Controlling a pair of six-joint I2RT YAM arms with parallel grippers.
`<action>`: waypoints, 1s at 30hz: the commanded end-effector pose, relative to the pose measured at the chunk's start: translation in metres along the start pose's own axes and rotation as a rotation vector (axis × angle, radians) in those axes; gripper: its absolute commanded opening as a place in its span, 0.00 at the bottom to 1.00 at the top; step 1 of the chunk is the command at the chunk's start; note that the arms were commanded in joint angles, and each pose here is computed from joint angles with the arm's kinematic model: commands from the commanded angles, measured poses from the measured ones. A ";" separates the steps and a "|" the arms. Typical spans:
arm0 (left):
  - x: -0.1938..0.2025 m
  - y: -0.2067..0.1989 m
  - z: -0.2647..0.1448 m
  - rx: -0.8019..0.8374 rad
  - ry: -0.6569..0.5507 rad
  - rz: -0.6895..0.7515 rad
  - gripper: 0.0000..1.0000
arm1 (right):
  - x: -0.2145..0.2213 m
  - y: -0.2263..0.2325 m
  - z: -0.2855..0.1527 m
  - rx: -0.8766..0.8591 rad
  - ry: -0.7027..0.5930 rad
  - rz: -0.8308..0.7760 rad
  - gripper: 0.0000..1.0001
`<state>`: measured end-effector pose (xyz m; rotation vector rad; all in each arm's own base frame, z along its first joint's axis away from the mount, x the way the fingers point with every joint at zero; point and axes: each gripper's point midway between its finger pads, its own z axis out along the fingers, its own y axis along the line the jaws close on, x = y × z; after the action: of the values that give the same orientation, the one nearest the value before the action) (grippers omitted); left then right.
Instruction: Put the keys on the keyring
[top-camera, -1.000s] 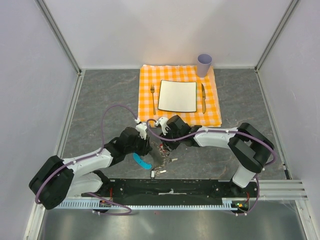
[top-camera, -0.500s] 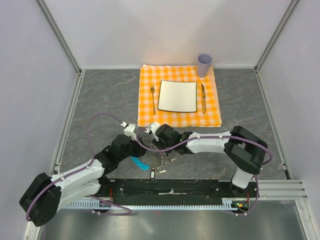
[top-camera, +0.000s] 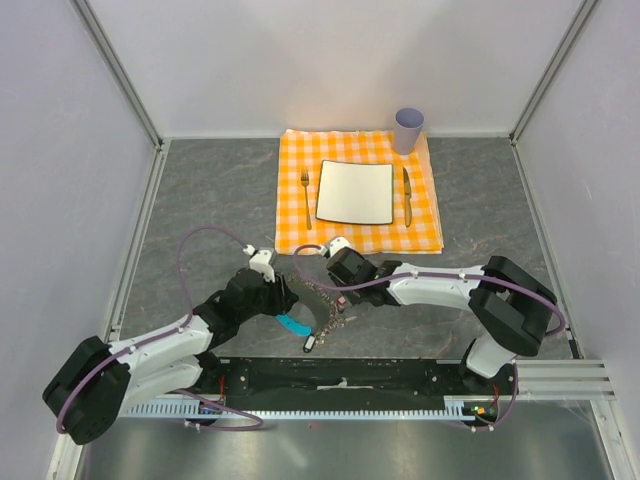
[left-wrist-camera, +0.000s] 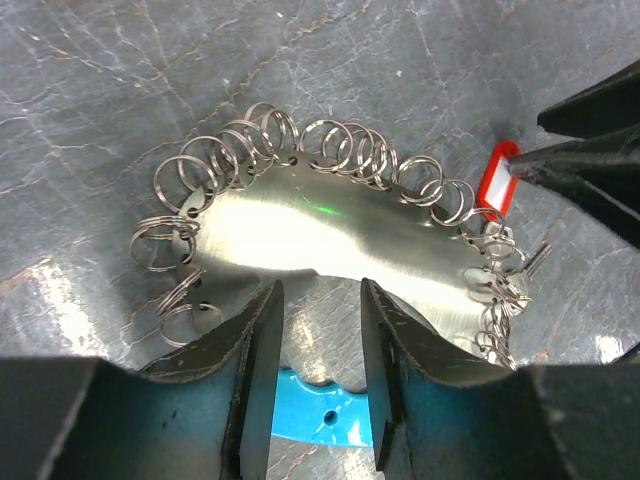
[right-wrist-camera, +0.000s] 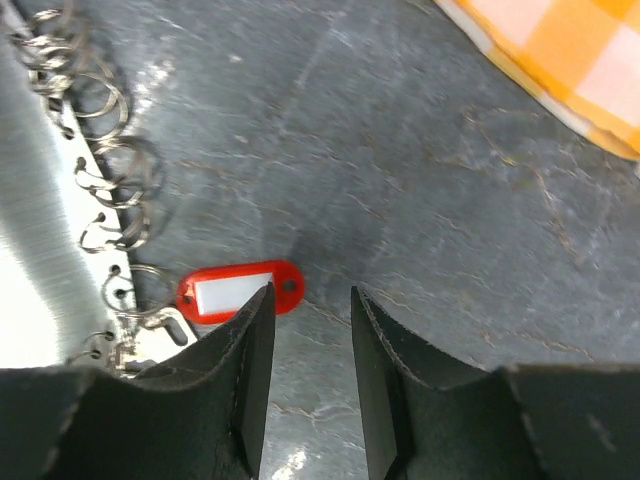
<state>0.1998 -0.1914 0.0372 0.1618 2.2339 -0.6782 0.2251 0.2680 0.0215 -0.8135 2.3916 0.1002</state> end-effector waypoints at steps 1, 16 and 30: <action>-0.028 -0.025 0.004 0.091 -0.057 0.018 0.44 | -0.002 -0.021 -0.011 0.035 -0.011 0.104 0.43; -0.021 -0.082 0.017 0.392 0.100 0.219 0.38 | -0.024 0.013 -0.019 -0.311 -0.133 0.129 0.31; -0.012 -0.122 0.039 0.380 0.184 0.444 0.27 | -0.024 -0.027 -0.022 -0.282 -0.214 0.328 0.35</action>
<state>0.1787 -0.3016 0.0682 0.8377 2.1595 -0.9802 0.2423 0.2400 0.0462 -0.5036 2.3669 0.5432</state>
